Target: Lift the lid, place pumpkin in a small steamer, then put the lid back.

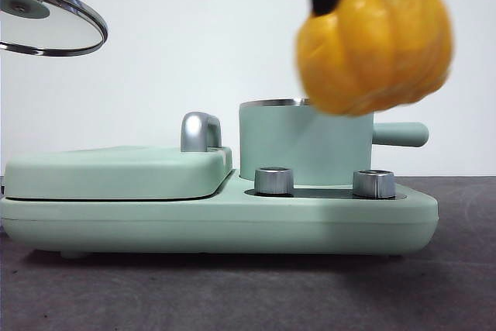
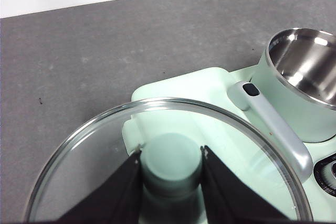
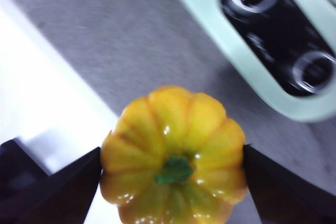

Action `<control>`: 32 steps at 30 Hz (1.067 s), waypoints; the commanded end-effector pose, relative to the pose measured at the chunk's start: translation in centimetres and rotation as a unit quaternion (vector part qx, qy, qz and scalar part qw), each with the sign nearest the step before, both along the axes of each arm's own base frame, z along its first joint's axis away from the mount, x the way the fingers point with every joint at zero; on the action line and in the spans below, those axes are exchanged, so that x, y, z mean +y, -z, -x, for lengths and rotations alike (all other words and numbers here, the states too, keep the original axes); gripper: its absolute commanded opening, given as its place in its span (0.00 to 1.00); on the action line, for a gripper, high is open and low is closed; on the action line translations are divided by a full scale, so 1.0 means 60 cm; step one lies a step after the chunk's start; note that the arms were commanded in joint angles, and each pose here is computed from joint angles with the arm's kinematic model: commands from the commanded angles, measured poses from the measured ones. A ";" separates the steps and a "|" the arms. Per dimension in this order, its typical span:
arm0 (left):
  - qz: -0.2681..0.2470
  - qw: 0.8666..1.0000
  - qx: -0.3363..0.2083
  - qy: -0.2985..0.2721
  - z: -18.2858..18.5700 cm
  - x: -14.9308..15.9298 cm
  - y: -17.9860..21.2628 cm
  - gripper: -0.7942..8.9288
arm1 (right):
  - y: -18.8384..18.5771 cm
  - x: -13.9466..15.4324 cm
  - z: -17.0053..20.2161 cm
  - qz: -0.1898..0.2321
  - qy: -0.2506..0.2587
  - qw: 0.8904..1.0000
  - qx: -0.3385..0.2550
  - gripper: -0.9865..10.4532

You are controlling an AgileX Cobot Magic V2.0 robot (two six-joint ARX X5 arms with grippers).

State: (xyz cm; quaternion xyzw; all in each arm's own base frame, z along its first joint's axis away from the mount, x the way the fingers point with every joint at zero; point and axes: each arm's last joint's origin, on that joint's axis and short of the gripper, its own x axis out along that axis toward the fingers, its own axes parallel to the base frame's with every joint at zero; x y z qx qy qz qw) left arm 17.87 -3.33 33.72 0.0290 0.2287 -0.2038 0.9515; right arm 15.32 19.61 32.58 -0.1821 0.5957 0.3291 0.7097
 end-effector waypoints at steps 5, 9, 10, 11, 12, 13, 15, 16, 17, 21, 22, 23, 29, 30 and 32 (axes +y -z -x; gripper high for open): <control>0.004 1.000 -0.020 0.000 -0.001 0.000 -0.011 0.09 | -0.032 -0.027 -0.036 -0.012 0.049 0.999 -0.020 0.40; 0.004 1.000 -0.020 0.000 -0.001 0.000 -0.011 0.09 | -0.045 -0.043 -0.059 -0.019 0.063 0.997 -0.037 0.40; 0.004 1.000 -0.020 0.000 -0.001 0.000 -0.011 0.09 | -0.048 -0.046 -0.066 -0.020 0.067 0.997 -0.041 0.40; 0.004 1.000 -0.020 0.000 -0.001 0.000 -0.011 0.09 | -0.051 -0.049 -0.072 -0.021 0.070 0.996 -0.044 0.40; 0.004 1.000 -0.020 0.000 -0.001 0.000 -0.011 0.09 | -0.055 -0.052 -0.080 -0.023 0.075 0.996 -0.049 0.40; 0.004 1.000 -0.020 0.000 -0.001 0.000 -0.011 0.09 | -0.060 -0.054 -0.088 -0.025 0.079 0.995 -0.053 0.40; 0.004 1.000 -0.020 0.000 -0.002 0.000 -0.011 0.09 | -0.068 -0.055 -0.104 -0.028 0.082 0.994 -0.064 0.40; 0.004 1.000 -0.020 0.000 -0.002 0.000 -0.011 0.09 | -0.073 -0.054 -0.113 -0.030 0.085 0.993 -0.071 0.40; 0.004 1.000 -0.020 0.000 -0.002 0.000 -0.011 0.09 | -0.076 -0.054 -0.121 -0.033 0.084 0.993 -0.077 0.40; 0.004 1.000 -0.020 0.000 -0.002 0.000 -0.011 0.09 | -0.087 -0.046 -0.159 -0.041 0.087 0.991 -0.096 0.40; 0.004 1.000 -0.020 0.000 -0.002 0.000 -0.011 0.09 | -0.088 -0.042 -0.168 -0.044 0.089 0.990 -0.100 0.40; 0.004 1.000 -0.020 0.000 -0.002 0.000 -0.011 0.09 | -0.088 -0.039 -0.178 -0.047 0.091 0.989 -0.105 0.40; 0.004 1.000 -0.020 0.000 -0.002 0.000 -0.011 0.09 | -0.072 -0.009 -0.232 -0.047 0.086 0.984 -0.147 0.40; 0.004 1.000 -0.020 0.000 -0.002 0.000 -0.011 0.09 | -0.066 -0.004 -0.241 -0.049 0.086 0.983 -0.152 0.40; 0.004 1.000 -0.020 0.000 -0.002 0.000 -0.011 0.09 | -0.055 0.004 -0.253 -0.048 0.087 0.983 -0.155 0.40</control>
